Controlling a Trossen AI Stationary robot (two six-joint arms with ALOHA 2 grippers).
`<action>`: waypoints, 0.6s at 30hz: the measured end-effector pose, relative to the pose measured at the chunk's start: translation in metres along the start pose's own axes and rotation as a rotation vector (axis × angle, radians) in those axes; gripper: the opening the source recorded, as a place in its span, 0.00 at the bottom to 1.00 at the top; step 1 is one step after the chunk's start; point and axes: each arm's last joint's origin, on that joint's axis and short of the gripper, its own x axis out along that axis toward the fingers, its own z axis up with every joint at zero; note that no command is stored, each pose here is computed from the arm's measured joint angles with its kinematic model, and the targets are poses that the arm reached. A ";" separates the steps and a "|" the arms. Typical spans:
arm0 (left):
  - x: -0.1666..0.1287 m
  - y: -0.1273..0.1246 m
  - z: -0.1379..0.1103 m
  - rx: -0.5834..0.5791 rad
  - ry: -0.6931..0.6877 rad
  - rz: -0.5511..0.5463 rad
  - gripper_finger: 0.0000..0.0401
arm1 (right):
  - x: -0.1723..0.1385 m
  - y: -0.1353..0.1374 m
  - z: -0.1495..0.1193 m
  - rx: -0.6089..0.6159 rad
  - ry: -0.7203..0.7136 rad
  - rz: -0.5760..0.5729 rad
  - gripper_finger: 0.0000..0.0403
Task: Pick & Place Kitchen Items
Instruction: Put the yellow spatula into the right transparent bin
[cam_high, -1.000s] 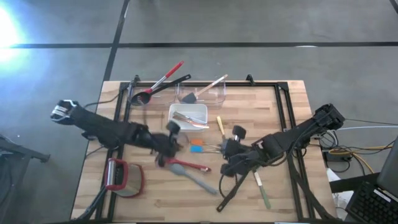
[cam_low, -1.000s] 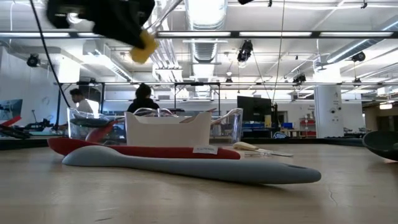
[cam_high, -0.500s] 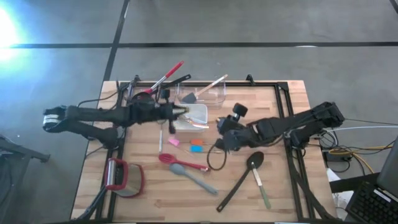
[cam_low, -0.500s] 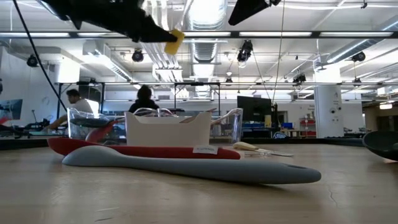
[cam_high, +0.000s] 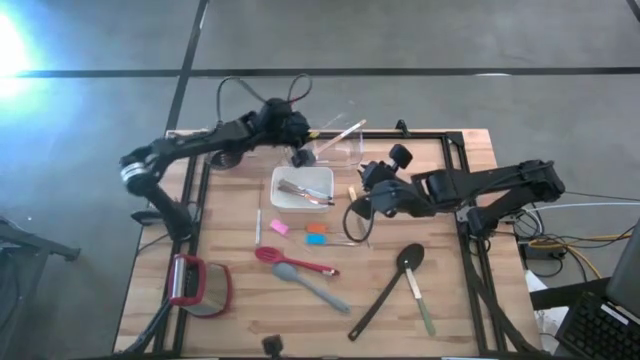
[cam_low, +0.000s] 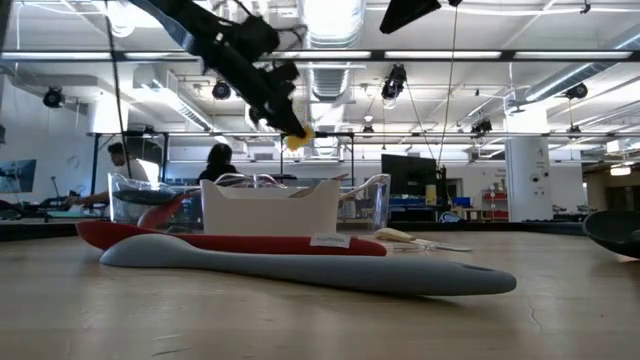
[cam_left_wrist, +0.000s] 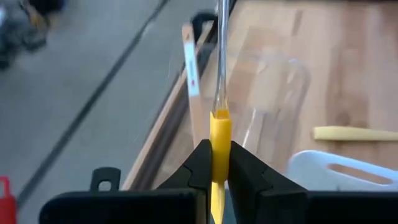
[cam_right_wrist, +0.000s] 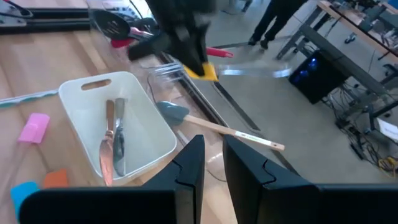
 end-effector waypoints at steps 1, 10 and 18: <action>0.008 0.003 0.000 -0.005 0.022 0.000 0.08 | -0.001 -0.001 0.000 0.003 -0.003 0.001 0.13; 0.058 0.005 -0.016 -0.041 0.153 -0.063 0.08 | -0.009 -0.011 -0.003 0.012 0.019 -0.004 0.13; 0.079 0.009 -0.044 -0.104 0.262 -0.081 0.08 | -0.008 -0.012 -0.012 0.025 0.057 -0.017 0.13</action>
